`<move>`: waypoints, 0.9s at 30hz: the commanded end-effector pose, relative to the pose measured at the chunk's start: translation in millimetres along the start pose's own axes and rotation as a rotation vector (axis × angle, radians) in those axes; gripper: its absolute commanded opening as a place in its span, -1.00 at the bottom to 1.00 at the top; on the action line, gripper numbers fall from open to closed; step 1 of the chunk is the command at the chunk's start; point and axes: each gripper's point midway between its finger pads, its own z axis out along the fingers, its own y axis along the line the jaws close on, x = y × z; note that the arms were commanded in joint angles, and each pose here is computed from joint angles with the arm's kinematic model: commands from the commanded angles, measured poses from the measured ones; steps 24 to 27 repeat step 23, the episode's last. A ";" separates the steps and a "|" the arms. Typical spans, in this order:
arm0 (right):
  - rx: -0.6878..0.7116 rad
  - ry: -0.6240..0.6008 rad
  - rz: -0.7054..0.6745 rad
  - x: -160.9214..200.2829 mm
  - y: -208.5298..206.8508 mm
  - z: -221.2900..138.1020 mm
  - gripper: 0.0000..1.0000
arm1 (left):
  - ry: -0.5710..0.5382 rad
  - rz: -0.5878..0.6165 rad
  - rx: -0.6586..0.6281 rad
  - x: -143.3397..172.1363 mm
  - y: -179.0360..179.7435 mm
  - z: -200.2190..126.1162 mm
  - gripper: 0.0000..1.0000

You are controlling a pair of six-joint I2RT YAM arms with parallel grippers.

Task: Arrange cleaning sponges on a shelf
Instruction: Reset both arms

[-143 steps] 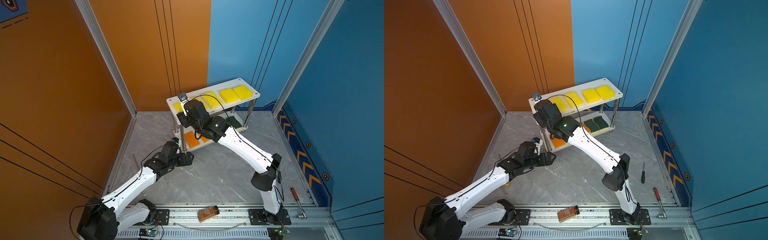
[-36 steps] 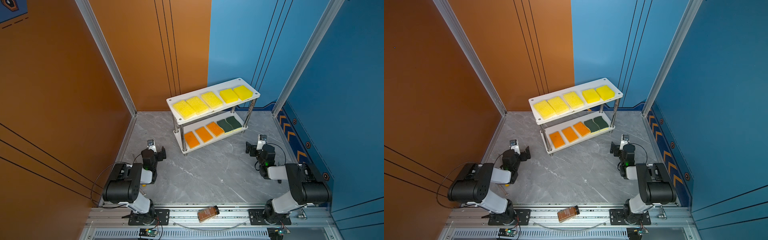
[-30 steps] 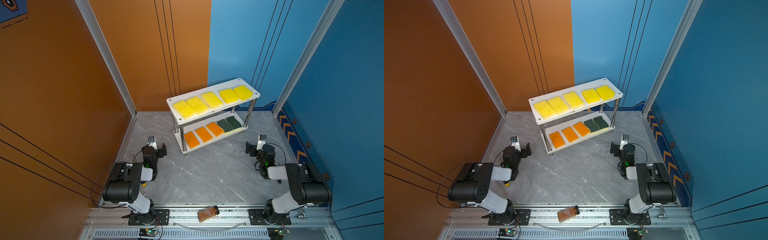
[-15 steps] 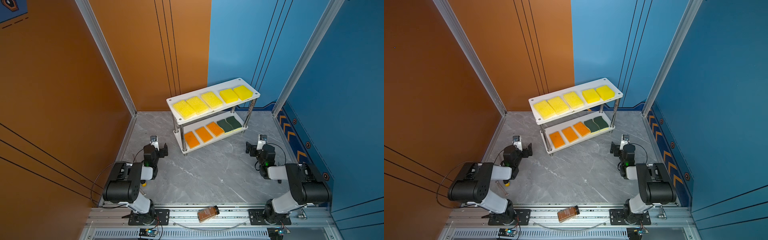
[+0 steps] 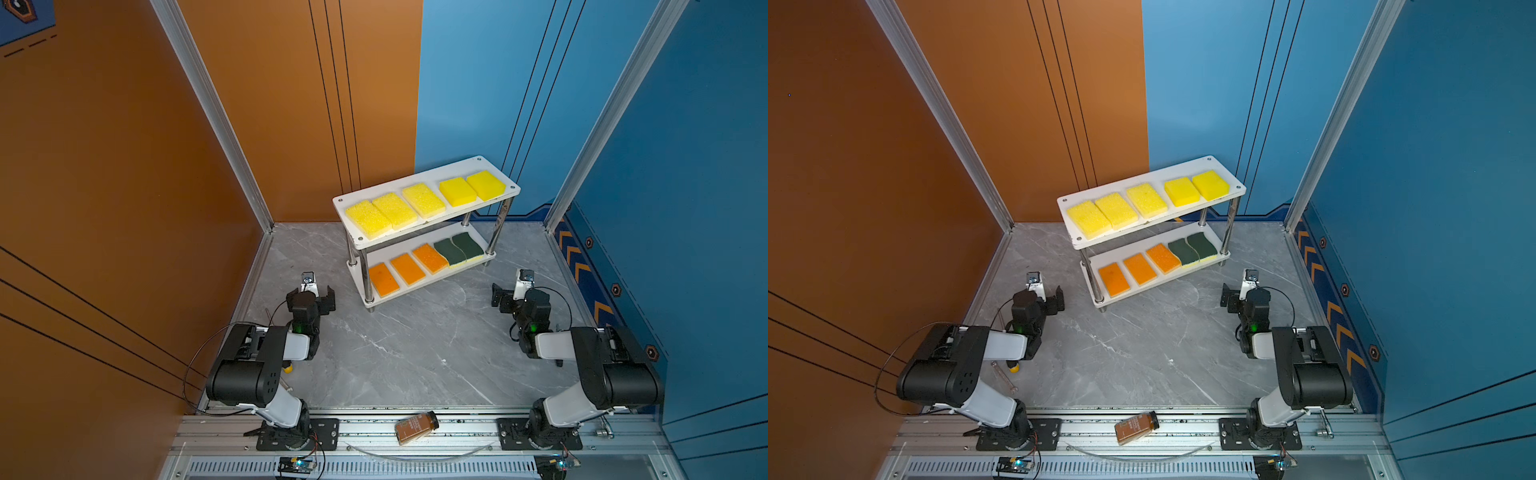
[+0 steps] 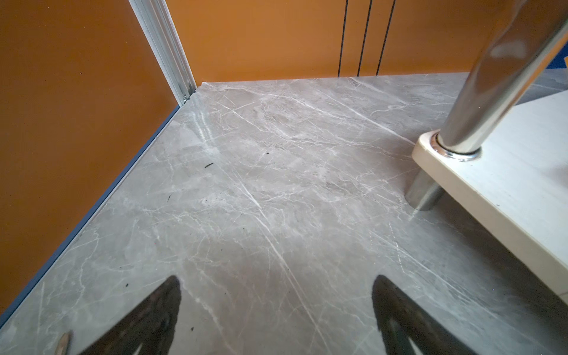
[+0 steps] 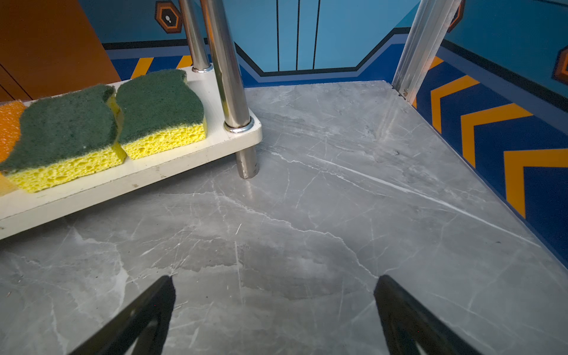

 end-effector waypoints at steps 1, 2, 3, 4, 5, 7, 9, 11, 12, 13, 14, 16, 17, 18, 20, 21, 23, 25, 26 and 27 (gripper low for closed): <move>0.012 -0.013 0.006 -3.1 -3.1 0.1 1.00 | -0.003 -0.022 0.136 -4.1 -11.2 2.8 0.96; 0.012 -0.012 0.007 -2.9 -3.0 0.1 1.00 | -0.005 -0.027 0.187 -4.9 -15.9 1.9 0.95; 0.011 -0.012 0.007 -2.8 -2.9 0.1 1.00 | -0.008 -0.033 0.180 -5.1 -14.0 2.3 0.96; 0.011 -0.012 0.006 -2.7 -2.8 0.1 1.00 | -0.006 -0.031 0.157 -4.7 -11.7 2.6 0.96; 0.011 -0.012 0.007 -2.9 -2.7 0.1 1.00 | -0.005 -0.025 0.117 -4.0 -8.4 2.7 0.95; 0.011 -0.012 0.007 -2.7 -2.7 0.2 1.00 | -0.010 -0.012 -0.016 -4.5 2.8 1.3 0.95; 0.011 -0.012 0.007 -2.8 -3.0 0.2 1.00 | -0.012 -0.008 -0.026 -4.9 3.2 0.7 0.96; 0.010 -0.012 0.007 -2.7 -2.8 0.2 1.00 | -0.014 -0.007 -0.026 -5.4 3.2 0.8 0.96; 0.010 -0.012 0.007 -3.1 -2.7 0.3 1.00 | -0.012 -0.007 -0.026 -4.9 3.1 0.8 0.96; 0.010 -0.011 0.006 -2.3 -2.7 0.3 1.00 | -0.011 -0.007 -0.026 -4.5 3.2 0.7 0.96; 0.011 -0.011 0.007 -2.4 -3.2 0.2 1.00 | -0.013 -0.008 -0.026 -5.0 3.1 0.9 0.96; 0.011 -0.012 0.007 -3.1 -3.0 0.4 1.00 | -0.013 -0.008 -0.026 -5.1 3.2 0.6 0.95; 0.011 -0.010 0.007 -2.6 -3.1 0.4 1.00 | -0.013 -0.008 -0.026 -5.2 3.1 0.9 0.96; 0.011 -0.009 0.007 -2.3 -3.1 0.5 1.00 | -0.013 -0.008 -0.025 -4.8 3.0 0.5 0.96; 0.011 -0.009 0.007 -2.3 -3.1 0.5 1.00 | -0.014 -0.008 -0.026 -5.3 3.2 0.6 0.95; 0.010 -0.009 0.007 -2.3 -2.9 0.5 1.00 | -0.012 -0.007 -0.025 -4.6 3.1 0.5 0.96; 0.011 -0.011 0.008 -2.9 -3.0 0.5 1.00 | -0.013 -0.008 -0.026 -4.8 3.2 0.6 0.96; 0.011 -0.011 0.008 -2.9 -3.0 0.5 1.00 | -0.013 -0.008 -0.026 -4.8 3.2 0.6 0.96; 0.011 -0.011 0.008 -2.9 -3.0 0.5 1.00 | -0.013 -0.008 -0.026 -4.8 3.2 0.6 0.96; 0.011 -0.011 0.008 -2.9 -3.0 0.5 1.00 | -0.013 -0.008 -0.026 -4.8 3.2 0.6 0.96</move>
